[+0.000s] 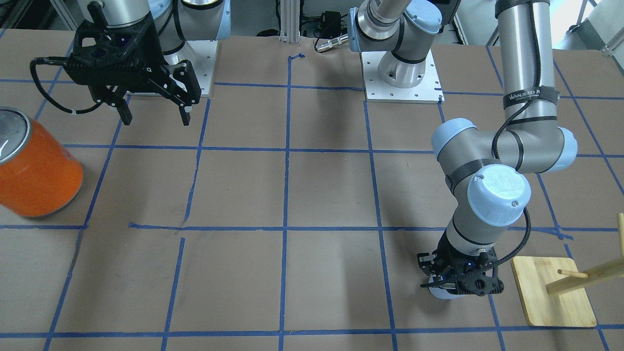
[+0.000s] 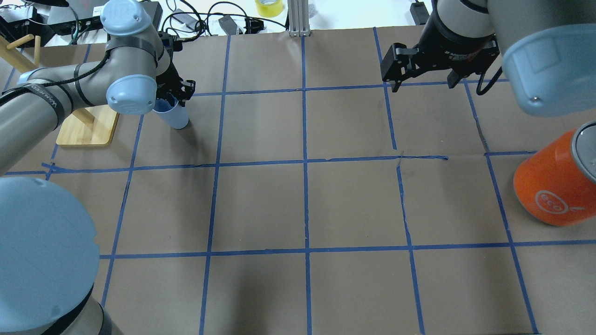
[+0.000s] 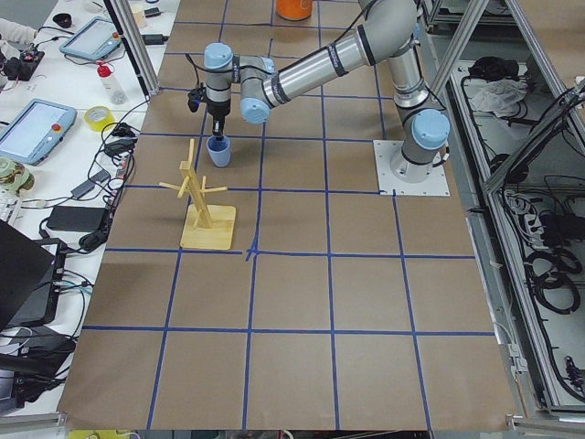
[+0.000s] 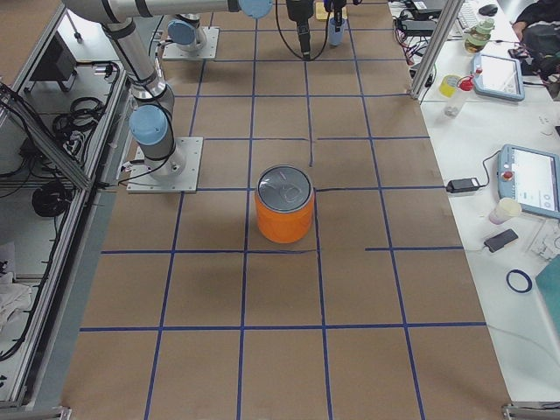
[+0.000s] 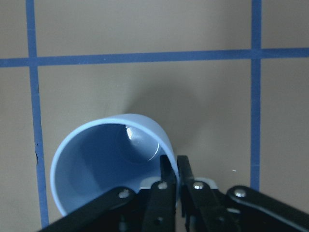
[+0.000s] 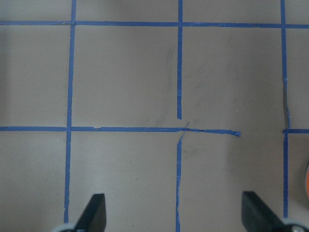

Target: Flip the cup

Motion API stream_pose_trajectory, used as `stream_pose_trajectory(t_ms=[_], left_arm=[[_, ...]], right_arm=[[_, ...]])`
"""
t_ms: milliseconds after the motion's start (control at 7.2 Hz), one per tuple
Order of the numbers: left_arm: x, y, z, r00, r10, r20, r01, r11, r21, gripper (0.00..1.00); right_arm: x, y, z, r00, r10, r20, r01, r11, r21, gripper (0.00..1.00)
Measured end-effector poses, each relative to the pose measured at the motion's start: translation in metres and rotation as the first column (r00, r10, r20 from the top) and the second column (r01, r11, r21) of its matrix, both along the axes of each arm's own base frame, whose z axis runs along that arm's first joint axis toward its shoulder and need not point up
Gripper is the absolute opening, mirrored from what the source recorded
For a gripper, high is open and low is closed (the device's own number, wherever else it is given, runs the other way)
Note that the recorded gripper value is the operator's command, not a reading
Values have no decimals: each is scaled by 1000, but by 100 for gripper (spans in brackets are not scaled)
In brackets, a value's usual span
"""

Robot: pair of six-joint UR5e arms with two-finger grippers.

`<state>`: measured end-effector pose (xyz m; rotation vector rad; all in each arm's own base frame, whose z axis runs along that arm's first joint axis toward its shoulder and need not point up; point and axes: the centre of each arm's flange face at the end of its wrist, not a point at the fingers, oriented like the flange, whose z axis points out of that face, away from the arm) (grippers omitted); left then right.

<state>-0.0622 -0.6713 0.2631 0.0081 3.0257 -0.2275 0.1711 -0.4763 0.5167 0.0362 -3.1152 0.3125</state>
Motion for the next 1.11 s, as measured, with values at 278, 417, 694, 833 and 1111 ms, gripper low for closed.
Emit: stream_pose_trajectory(t_ms=[278, 417, 694, 833, 1111], left_arm=[[-3, 9, 31, 1000, -2, 4, 1, 1000, 20, 100], [-6, 24, 64, 1000, -1, 2, 1, 999, 53, 100], [-19, 69, 146, 1000, 0, -14, 1, 996, 84, 100], [-39, 99, 182, 999, -6, -34, 9, 997, 82, 100], [-83, 160, 239, 997, -52, -59, 56, 997, 60, 100]], right_arm=[[0, 0, 0, 1000, 0, 0, 0, 1000, -1, 100], [0, 0, 0, 1000, -1, 0, 1, 1000, -1, 100], [0, 0, 0, 1000, -1, 0, 1, 1000, -1, 100], [0, 0, 0, 1000, 0, 0, 0, 1000, -1, 100], [0, 0, 0, 1000, 1, 0, -1, 1000, 0, 100]])
